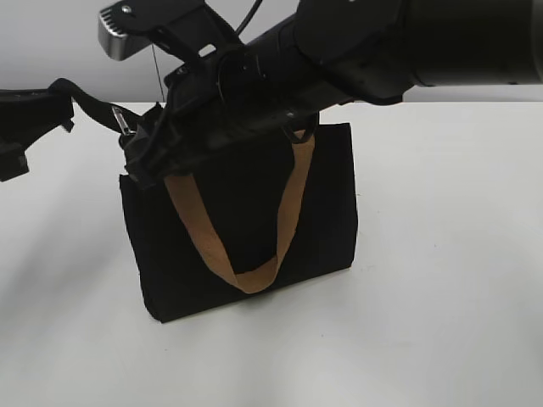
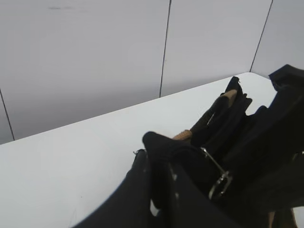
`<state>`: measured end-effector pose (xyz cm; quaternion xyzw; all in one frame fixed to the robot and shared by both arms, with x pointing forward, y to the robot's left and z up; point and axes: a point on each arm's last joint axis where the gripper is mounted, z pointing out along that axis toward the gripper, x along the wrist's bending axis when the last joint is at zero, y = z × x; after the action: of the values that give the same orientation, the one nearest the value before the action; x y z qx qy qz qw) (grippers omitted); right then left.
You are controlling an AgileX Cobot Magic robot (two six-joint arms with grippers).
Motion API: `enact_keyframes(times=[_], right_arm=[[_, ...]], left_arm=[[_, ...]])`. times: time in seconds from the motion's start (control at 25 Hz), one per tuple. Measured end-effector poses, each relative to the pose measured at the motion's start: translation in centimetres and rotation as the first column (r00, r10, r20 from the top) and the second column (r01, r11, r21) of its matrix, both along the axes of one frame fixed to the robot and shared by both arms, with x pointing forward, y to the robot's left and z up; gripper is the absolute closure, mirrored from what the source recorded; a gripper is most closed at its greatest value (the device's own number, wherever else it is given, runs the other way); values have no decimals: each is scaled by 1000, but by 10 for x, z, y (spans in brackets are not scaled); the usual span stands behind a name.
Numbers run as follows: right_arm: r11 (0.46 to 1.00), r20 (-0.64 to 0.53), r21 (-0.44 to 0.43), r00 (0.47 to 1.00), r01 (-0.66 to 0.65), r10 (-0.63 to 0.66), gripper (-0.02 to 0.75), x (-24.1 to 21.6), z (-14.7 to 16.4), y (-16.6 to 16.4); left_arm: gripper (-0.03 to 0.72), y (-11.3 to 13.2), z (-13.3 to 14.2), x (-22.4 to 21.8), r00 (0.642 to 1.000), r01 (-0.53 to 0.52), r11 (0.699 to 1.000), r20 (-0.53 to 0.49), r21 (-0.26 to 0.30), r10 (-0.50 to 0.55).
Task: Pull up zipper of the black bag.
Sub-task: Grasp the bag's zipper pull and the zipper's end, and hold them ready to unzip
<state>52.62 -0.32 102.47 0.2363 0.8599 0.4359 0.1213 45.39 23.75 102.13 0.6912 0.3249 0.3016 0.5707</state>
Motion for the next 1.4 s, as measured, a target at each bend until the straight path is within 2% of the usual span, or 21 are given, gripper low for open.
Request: enact_keyframes(times=[0.48,0.76,1.2,1.4], right_arm=[[999,-27,44,1000,16,-15,474,-1,2,2],[999,-9,35,1000,-23,23,474,-8,2,9],[1000,-4,21,1000,-11,12,474,-4,-6,11],[1000,4,23,1000,-1,1,515,-3,-7,11]], left_arm=[[670,0,0,0,1000,0,1000,0,0,0],[670,0,0,0,1000,0,1000,0,0,0],[671,0,0,0,1000,-1,1000,-1,1,1],[671,0,0,0,1000,-1,1000,-1,1,1]])
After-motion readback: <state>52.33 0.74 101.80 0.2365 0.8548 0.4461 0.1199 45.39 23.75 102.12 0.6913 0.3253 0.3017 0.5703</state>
